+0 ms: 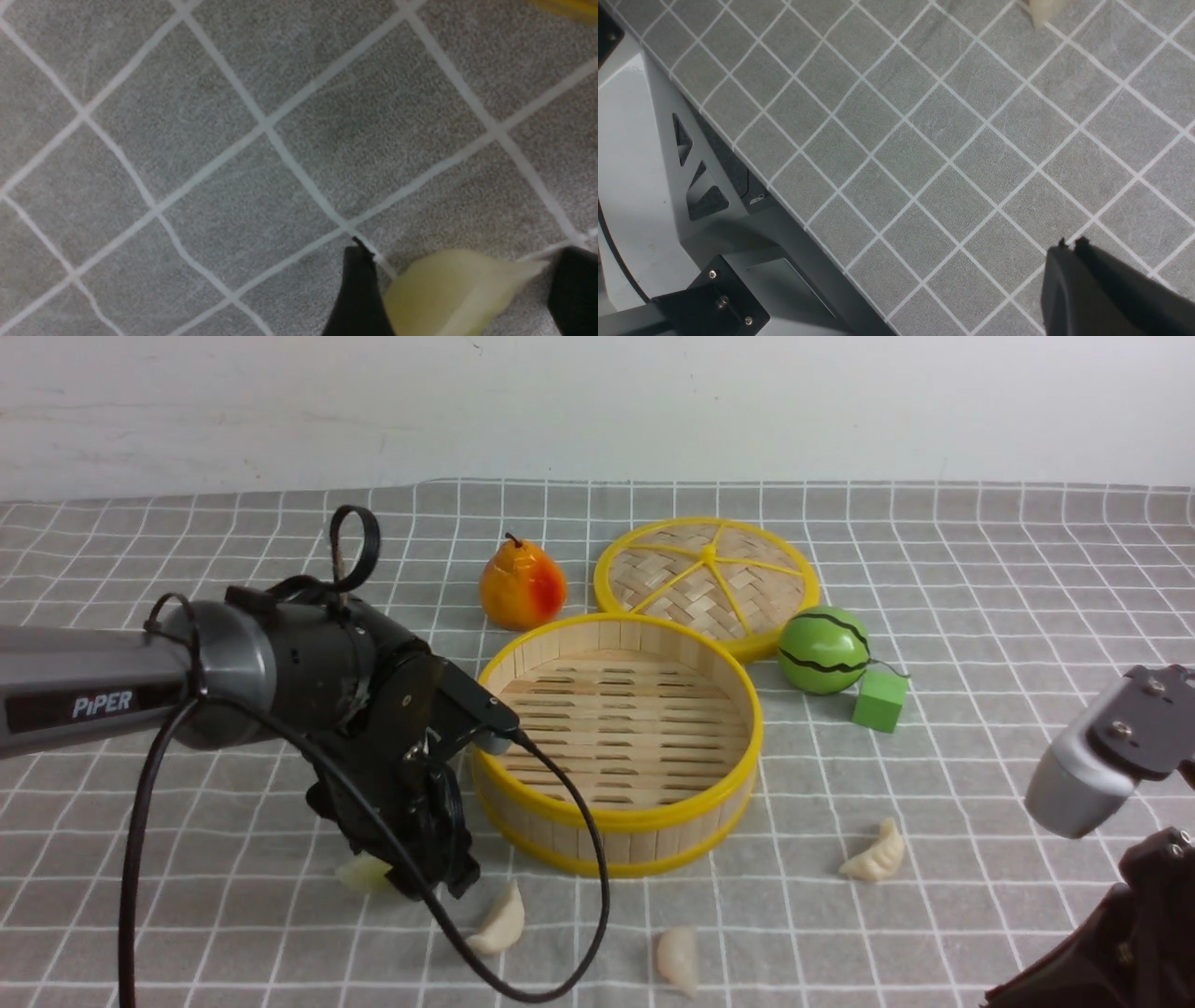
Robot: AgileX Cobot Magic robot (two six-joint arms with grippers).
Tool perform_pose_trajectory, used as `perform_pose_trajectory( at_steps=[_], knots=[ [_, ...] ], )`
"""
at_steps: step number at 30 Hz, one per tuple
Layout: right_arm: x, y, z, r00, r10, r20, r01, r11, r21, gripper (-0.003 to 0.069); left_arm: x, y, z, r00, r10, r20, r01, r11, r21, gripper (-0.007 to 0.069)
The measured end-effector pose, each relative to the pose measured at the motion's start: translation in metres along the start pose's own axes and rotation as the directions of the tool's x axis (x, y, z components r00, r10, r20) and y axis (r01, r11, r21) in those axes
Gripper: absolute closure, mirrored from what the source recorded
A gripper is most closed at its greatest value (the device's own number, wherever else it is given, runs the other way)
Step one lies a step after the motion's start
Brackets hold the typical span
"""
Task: Put the dumplings into the steamer on the table with the grey tablecloth.
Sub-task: 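Reach for and grasp a dumpling on the table with the left gripper, then place the dumpling into the bamboo steamer basket with the left gripper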
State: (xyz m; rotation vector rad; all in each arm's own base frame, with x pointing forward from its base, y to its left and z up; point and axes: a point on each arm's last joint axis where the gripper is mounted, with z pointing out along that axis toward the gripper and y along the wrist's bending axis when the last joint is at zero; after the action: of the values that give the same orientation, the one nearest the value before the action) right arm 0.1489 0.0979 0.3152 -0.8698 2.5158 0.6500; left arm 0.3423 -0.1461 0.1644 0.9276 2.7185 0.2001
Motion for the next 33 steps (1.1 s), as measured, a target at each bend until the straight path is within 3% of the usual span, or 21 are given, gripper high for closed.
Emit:
perform_pose_trajectory(
  at_steps=[3, 7, 16, 22, 27, 31, 33],
  knots=[
    [0.0, 0.0, 0.0, 1.0, 0.0, 0.0, 0.0, 1.0, 0.001, 0.0649, 0.0, 0.0, 0.0, 0.999, -0.046, -0.008, 0.046, 0.999, 0.004, 0.0186],
    [0.0, 0.0, 0.0, 1.0, 0.0, 0.0, 0.0, 1.0, 0.001, 0.0645, 0.001, 0.0, 0.0, 0.995, -0.094, -0.017, 0.094, 0.996, -0.001, 0.0323],
    [-0.001, -0.001, 0.0, 1.0, -0.004, 0.015, 0.004, 1.0, 0.008, 0.0638, 0.001, 0.007, -0.033, 0.992, -0.125, 0.003, 0.125, 0.992, -0.015, 0.0328],
    [-0.002, -0.001, 0.0, 1.0, -0.004, 0.023, 0.004, 1.0, 0.012, 0.0634, -0.036, 0.015, -0.104, 0.944, -0.304, 0.131, 0.291, 0.951, 0.108, 0.0329],
    [-0.003, -0.001, 0.0, 1.0, -0.005, 0.029, 0.004, 1.0, 0.016, 0.0627, -0.074, 0.006, -0.136, 0.909, -0.337, 0.245, 0.293, 0.935, 0.2, 0.0329],
    [-0.003, -0.001, 0.0, 1.0, -0.004, 0.029, 0.004, 1.0, 0.015, 0.0622, -0.106, -0.006, -0.12, 0.902, -0.336, 0.27, 0.279, 0.933, 0.228, 0.0329],
    [-0.003, -0.001, 0.0, 1.0, -0.004, 0.029, 0.004, 1.0, 0.015, 0.0619, -0.124, -0.01, -0.087, 0.906, -0.336, 0.258, 0.283, 0.933, 0.223, 0.0333]
  ],
)
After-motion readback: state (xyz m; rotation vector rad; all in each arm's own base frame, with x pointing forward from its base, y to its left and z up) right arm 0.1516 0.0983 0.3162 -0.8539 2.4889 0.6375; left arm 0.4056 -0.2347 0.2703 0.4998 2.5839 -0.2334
